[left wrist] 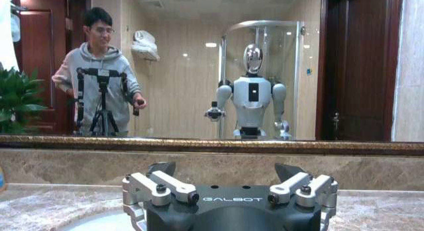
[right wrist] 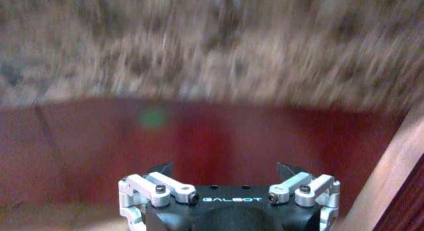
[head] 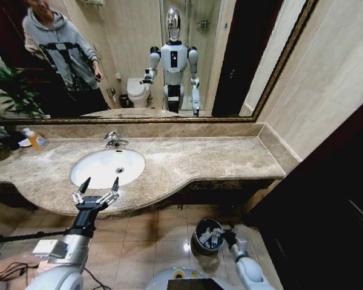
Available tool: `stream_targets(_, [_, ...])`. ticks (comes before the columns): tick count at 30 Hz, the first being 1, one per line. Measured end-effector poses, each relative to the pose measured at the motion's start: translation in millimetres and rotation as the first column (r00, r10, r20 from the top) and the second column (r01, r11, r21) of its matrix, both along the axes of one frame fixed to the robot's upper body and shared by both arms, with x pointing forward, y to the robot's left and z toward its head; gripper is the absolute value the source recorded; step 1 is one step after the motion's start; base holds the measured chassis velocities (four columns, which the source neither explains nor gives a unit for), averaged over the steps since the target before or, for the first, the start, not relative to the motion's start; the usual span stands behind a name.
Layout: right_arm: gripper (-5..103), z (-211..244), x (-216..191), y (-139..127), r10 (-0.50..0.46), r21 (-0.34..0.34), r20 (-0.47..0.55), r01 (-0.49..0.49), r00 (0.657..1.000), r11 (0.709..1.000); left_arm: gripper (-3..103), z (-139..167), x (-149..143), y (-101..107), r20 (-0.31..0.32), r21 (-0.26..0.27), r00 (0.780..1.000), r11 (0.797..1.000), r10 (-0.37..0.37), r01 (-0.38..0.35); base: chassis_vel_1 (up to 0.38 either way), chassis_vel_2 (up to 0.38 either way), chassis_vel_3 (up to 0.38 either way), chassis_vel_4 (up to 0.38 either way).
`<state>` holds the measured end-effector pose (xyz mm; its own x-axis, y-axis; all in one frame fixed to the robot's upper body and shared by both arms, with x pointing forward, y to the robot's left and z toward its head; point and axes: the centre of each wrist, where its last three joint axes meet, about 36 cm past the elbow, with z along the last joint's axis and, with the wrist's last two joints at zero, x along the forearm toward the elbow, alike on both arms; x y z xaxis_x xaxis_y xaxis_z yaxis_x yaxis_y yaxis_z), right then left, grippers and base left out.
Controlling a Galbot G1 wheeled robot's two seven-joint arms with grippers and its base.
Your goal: Pick up the trash from the sink and place it in the trash bin.
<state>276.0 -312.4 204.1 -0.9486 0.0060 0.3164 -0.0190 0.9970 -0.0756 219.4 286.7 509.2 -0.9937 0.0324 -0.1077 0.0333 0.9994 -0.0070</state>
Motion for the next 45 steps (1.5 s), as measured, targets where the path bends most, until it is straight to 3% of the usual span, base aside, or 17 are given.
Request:
stream_targets(3, [100,37,2,-6,-0.018,-0.037,0.107,0.022,0.994,0.999,100,0,0,0,0.0,0.0,1.0,1.0,0.0,0.0,0.0,0.0,0.0,0.0])
stream_targets(7, [100,79,4,-8,-0.04,-0.03,0.204,0.047,0.978,0.998,100,0,0,0,0.0,0.0,1.0,1.0,0.0,0.0,0.0,0.0,0.0,0.0])
stream_targets(14, [100,151,-11,7,-0.067,0.037,0.312,0.059,0.948,0.998,100,0,0,0,0.0,0.0,1.0,1.0,0.0,0.0,0.0,0.0,0.0,0.0])
stream_targets(20, [100,183,-28,20,-0.057,-0.007,0.377,0.064,0.924,0.998,100,0,0,0,0.0,0.0,1.0,1.0,0.0,0.0,0.0,0.0,0.0,0.0])
stream_targets(29, [100,238,-46,38,-0.019,0.0,0.441,0.021,0.897,1.0,100,0,0,0,0.0,0.0,1.0,1.0,0.0,0.0,0.0,0.0,0.0,0.0])
stream_targets(36, [100,289,-55,63,0.069,0.004,0.483,-0.081,0.873,0.997,100,0,0,0,0.0,0.0,1.0,1.0,0.0,0.0,0.0,0.0,0.0,0.0])
stream_targets(45, [100,289,-62,74,0.105,-0.008,0.478,-0.115,0.872,0.993,100,0,0,0,0.0,0.0,1.0,1.0,0.0,0.0,0.0,0.0,0.0,0.0])
